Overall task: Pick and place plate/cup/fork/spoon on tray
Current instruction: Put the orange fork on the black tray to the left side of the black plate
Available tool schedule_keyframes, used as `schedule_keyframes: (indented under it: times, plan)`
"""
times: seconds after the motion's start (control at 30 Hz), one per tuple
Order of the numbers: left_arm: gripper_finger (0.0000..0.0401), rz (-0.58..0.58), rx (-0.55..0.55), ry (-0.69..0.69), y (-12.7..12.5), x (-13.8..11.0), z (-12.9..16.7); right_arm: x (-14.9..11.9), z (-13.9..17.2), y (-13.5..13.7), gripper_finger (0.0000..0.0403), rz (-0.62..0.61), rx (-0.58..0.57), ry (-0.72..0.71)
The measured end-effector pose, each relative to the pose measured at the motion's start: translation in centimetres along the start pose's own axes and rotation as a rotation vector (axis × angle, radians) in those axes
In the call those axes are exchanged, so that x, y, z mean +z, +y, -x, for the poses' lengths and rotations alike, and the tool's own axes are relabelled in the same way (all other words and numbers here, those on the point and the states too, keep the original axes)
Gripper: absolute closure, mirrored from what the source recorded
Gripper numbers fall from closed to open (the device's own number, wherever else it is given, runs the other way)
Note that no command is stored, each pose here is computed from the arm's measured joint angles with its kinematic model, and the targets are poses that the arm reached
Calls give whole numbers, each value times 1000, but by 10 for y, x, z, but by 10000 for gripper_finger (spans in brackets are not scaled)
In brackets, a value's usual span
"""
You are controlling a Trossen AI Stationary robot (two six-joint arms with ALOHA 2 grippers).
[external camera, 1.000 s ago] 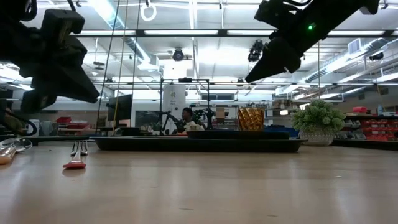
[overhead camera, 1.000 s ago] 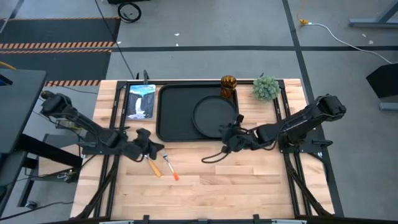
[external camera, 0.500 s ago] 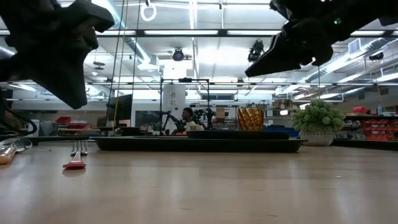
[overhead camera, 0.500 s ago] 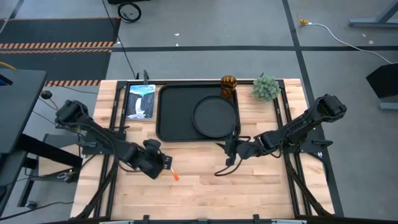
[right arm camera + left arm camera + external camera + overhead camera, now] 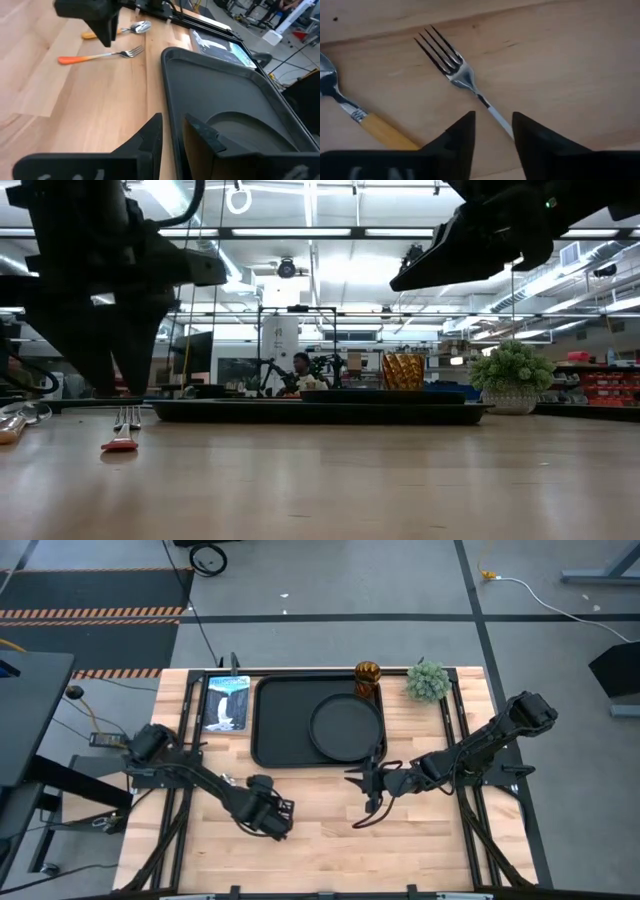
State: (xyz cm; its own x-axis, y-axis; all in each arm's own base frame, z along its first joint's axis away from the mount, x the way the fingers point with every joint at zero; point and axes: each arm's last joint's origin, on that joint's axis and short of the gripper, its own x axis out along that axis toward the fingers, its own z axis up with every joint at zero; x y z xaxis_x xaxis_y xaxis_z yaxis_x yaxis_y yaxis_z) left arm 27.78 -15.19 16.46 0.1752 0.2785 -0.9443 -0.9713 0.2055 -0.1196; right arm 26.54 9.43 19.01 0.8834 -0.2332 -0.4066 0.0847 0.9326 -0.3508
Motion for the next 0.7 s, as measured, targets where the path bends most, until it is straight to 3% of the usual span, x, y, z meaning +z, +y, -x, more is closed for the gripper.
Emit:
schedule_keyframes:
  times: [0.13, 0.23, 0.7]
  plan:
    - [224, 43, 4, 3, 0, 0, -2, 0, 0, 1, 322, -16, 41, -5]
    - [218, 85, 13, 24, 1, -1, -6, 1, 0, 2, 322, -21, 69, -11]
    - [269, 132, 41, 60, -4, -1, -31, 5, 0, 3, 322, -55, 125, -53]
